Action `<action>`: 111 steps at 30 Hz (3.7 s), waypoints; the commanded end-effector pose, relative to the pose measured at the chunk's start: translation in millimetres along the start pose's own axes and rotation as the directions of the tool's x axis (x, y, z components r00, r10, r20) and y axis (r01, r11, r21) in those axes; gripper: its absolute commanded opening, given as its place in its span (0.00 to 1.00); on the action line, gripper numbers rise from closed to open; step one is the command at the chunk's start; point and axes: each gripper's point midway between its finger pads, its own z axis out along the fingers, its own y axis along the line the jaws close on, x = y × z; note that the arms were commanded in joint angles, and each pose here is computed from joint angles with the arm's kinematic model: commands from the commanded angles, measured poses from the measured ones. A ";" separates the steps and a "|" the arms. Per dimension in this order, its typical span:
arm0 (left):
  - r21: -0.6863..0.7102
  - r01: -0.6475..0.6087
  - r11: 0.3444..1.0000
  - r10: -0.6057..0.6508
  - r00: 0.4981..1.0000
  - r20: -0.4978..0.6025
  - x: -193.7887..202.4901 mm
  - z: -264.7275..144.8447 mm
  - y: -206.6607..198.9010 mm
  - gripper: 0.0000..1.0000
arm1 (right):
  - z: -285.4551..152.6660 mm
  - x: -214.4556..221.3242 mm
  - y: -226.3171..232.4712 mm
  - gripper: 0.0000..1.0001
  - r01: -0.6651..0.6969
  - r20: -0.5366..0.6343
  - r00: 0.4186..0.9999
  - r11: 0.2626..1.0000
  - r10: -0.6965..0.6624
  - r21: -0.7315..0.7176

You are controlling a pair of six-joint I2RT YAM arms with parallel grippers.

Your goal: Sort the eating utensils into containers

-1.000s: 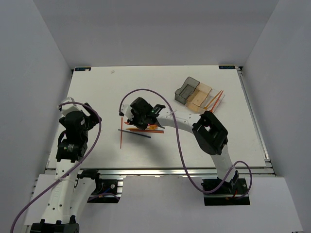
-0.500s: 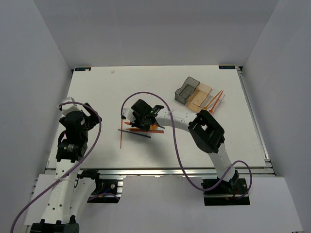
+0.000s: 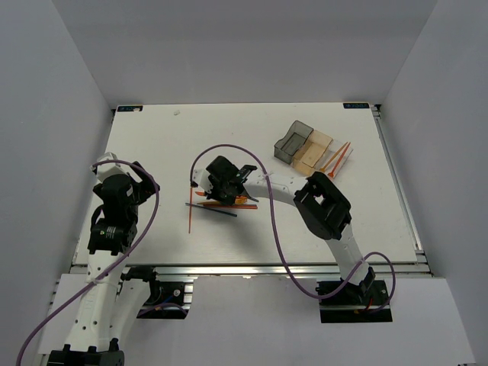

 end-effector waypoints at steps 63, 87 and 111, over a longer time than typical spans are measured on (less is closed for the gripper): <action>0.020 -0.010 1.000 0.011 1.000 -0.015 3.0 2.2 -4.5 0.98 | -267.7 282.6 -296.1 0.00 -0.746 0.819 0.146 -0.481 0.555 0.459; 0.025 -0.008 1.000 0.008 1.000 -0.008 1.7 0.3 -4.8 0.98 | -242.5 289.5 -262.7 0.09 -0.798 0.769 0.149 -0.384 0.622 0.465; 0.019 -0.003 1.000 0.003 1.000 0.000 -0.2 -0.6 -3.5 0.98 | -236.7 115.6 -207.9 0.73 -0.882 0.639 0.455 0.413 0.621 0.226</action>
